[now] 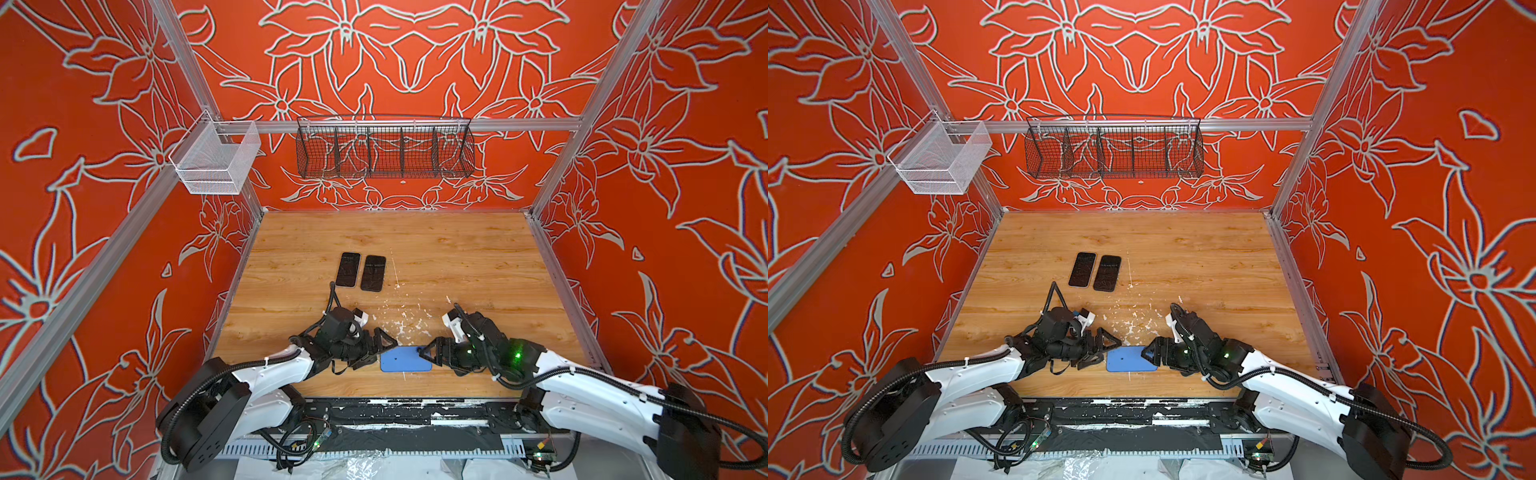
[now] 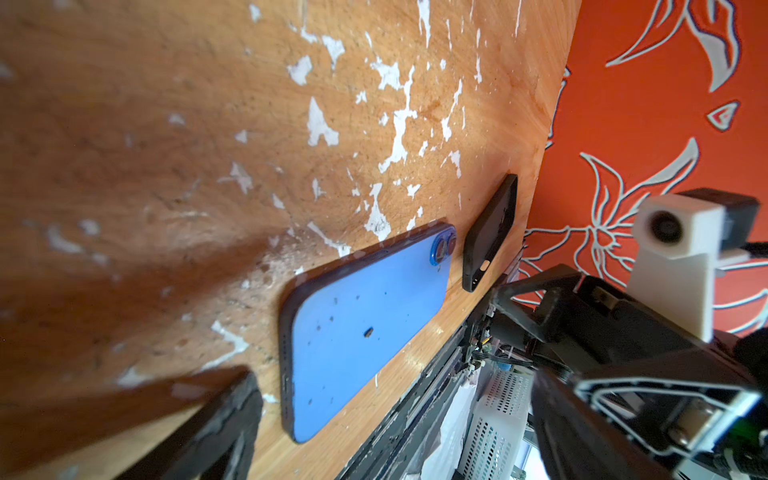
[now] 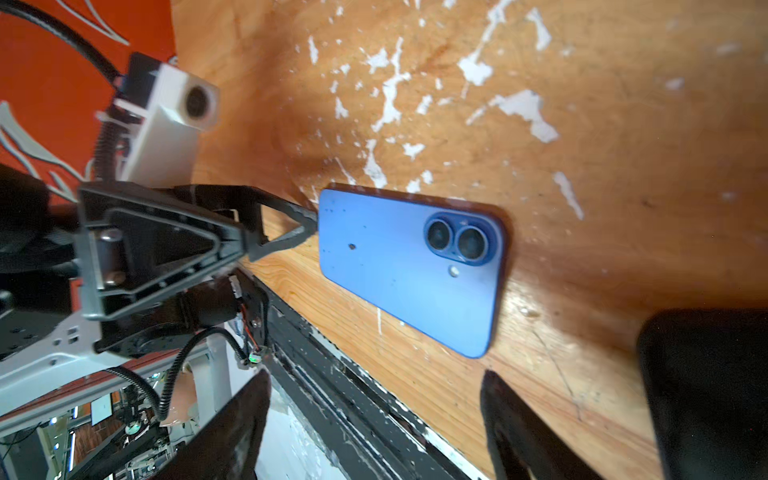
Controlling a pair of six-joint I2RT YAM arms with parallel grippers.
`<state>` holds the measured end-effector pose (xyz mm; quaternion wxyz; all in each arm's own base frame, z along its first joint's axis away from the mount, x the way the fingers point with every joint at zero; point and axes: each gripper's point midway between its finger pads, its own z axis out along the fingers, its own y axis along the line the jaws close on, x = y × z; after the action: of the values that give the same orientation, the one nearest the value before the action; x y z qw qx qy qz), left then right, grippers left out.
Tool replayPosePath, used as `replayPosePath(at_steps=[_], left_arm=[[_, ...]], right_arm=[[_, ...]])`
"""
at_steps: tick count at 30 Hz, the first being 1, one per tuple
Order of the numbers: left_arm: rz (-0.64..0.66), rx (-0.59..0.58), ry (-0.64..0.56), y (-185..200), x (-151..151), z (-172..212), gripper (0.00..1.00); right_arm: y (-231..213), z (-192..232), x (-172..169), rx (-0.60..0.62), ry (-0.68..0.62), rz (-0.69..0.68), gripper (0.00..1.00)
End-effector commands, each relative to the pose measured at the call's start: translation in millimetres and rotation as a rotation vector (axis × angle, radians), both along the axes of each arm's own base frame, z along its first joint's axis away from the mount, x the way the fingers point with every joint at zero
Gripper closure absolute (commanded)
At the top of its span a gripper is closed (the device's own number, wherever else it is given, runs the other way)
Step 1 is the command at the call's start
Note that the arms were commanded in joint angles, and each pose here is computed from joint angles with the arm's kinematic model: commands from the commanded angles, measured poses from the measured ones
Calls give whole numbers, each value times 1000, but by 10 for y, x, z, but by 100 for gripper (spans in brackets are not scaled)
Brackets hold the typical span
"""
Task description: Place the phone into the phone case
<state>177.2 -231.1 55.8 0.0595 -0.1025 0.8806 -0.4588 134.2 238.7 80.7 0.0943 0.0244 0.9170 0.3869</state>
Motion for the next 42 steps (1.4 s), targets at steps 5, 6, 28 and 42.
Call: replayPosePath(at_steps=[5,6,28,42], left_arm=[[5,77,100,129,-162,-289,0],[4,75,102,125,-162,-290,0],[-25,54,132,55,-170,-342,0],[-19,59,135,68,-173,-365,0]], right_arm=[[48,-248,20,-63,41,24,18],[70,-269,28,-66,46,30,18],[685,137,226,279,-18,83,20],[807,785,212,459,-158,158,24]])
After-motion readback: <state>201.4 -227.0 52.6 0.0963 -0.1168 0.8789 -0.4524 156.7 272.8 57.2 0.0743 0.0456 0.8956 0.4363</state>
